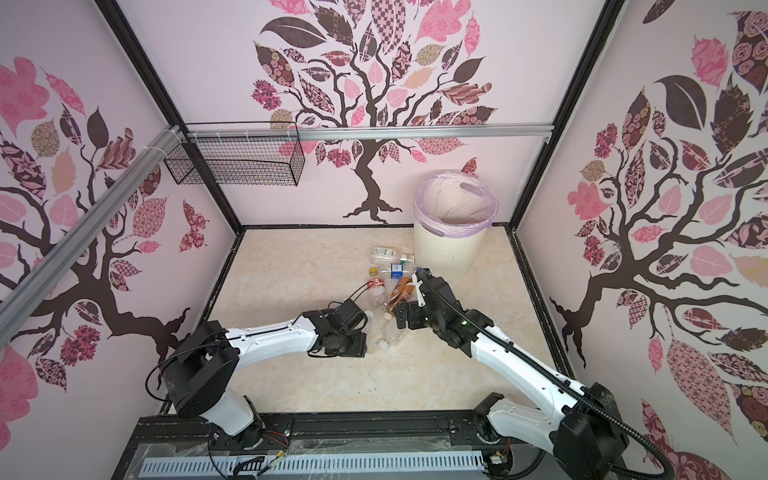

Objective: Throw the plastic bottles in the bin
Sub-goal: 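Lower the left gripper onto the ridged clear water bottle while the right gripper returns, then close the left gripper on the ridged clear water bottle, then lift the water bottle with the left gripper toward the right gripper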

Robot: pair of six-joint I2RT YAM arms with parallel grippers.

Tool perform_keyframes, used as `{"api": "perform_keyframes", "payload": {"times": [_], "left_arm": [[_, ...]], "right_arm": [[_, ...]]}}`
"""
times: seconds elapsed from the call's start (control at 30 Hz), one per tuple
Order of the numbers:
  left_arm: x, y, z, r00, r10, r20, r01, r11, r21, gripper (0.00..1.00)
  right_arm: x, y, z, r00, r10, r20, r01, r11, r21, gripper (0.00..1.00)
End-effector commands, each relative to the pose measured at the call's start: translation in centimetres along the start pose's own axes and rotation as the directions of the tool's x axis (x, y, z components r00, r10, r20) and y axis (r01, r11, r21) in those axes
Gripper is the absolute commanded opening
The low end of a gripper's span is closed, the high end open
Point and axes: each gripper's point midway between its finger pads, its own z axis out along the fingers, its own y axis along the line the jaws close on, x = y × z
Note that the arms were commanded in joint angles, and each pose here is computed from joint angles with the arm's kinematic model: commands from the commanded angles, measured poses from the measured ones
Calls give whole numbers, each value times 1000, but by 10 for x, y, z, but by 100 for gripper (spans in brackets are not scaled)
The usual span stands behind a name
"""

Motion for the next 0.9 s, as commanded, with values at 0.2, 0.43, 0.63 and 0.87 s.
{"api": "perform_keyframes", "payload": {"times": [0.2,0.43,0.63,0.87], "left_arm": [[-13,-6,-4,999,17,40,-17,1000,9,54],[-21,-7,-22,995,39,92,-43,998,37,54],[-42,-20,-54,976,56,211,-82,990,117,53],[-60,-38,-93,942,79,327,-148,970,194,53]], "right_arm": [[4,9,1,999,32,-14,-32,998,-54,100],[4,12,1,999,47,-21,-48,996,-73,99],[-3,27,2,996,88,-18,-90,986,-142,99],[-29,46,2,986,167,8,-161,958,-236,99]]}}
